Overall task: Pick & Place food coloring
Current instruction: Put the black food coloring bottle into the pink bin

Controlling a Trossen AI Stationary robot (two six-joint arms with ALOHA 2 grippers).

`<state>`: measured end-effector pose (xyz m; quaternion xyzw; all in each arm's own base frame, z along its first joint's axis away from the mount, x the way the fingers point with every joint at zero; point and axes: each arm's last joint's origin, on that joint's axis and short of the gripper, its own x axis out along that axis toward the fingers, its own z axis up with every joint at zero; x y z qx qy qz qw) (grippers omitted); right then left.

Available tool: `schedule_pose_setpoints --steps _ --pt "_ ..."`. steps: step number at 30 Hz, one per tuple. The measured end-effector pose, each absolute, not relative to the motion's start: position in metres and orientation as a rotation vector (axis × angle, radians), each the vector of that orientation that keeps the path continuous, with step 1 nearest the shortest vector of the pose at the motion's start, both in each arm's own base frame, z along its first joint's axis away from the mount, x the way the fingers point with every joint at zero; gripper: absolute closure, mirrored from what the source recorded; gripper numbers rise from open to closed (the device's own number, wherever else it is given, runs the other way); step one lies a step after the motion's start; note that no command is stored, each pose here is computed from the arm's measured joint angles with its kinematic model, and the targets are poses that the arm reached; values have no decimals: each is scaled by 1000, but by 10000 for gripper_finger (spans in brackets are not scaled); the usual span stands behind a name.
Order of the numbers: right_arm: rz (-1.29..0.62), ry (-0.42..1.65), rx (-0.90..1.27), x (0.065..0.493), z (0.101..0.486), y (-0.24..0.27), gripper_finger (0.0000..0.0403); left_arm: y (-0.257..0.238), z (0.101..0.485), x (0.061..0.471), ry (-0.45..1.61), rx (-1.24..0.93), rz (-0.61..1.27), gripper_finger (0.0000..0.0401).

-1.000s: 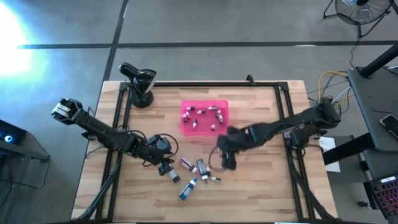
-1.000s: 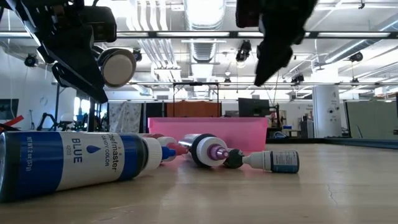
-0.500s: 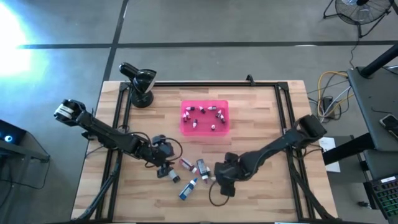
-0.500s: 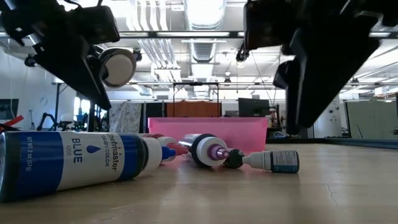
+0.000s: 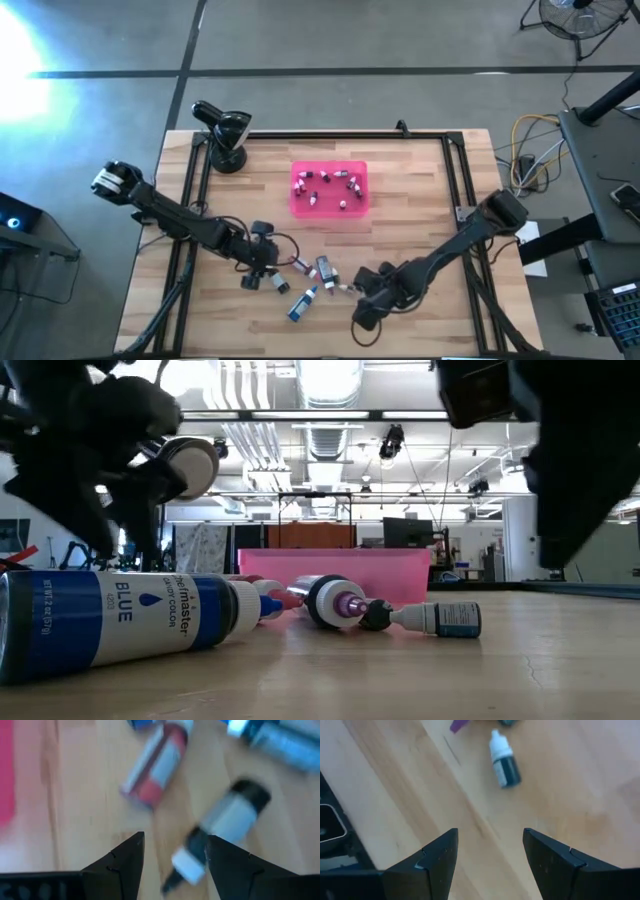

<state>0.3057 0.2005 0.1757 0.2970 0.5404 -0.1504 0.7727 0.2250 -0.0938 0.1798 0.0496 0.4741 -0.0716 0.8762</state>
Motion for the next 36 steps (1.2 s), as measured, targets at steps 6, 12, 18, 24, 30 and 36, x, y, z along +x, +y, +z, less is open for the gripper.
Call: schedule_pose_setpoints --steps 6,12,18,24,30,36 --pt "-370 1151 680 300 175 207 184 -97 181 204 1111 218 -208 219" --pt "-399 1119 665 302 174 203 184 -107 178 207 1040 443 -375 219" --pt "-398 1117 656 303 174 201 183 -109 166 217 1038 530 -415 219" --pt "-397 1118 653 303 173 201 183 -112 148 223 1088 543 -416 219" --pt "-397 1122 647 302 172 201 183 -113 148 229 1084 465 -421 226" --pt "-396 1126 638 302 171 200 183 -113 149 226 1114 425 -427 270"
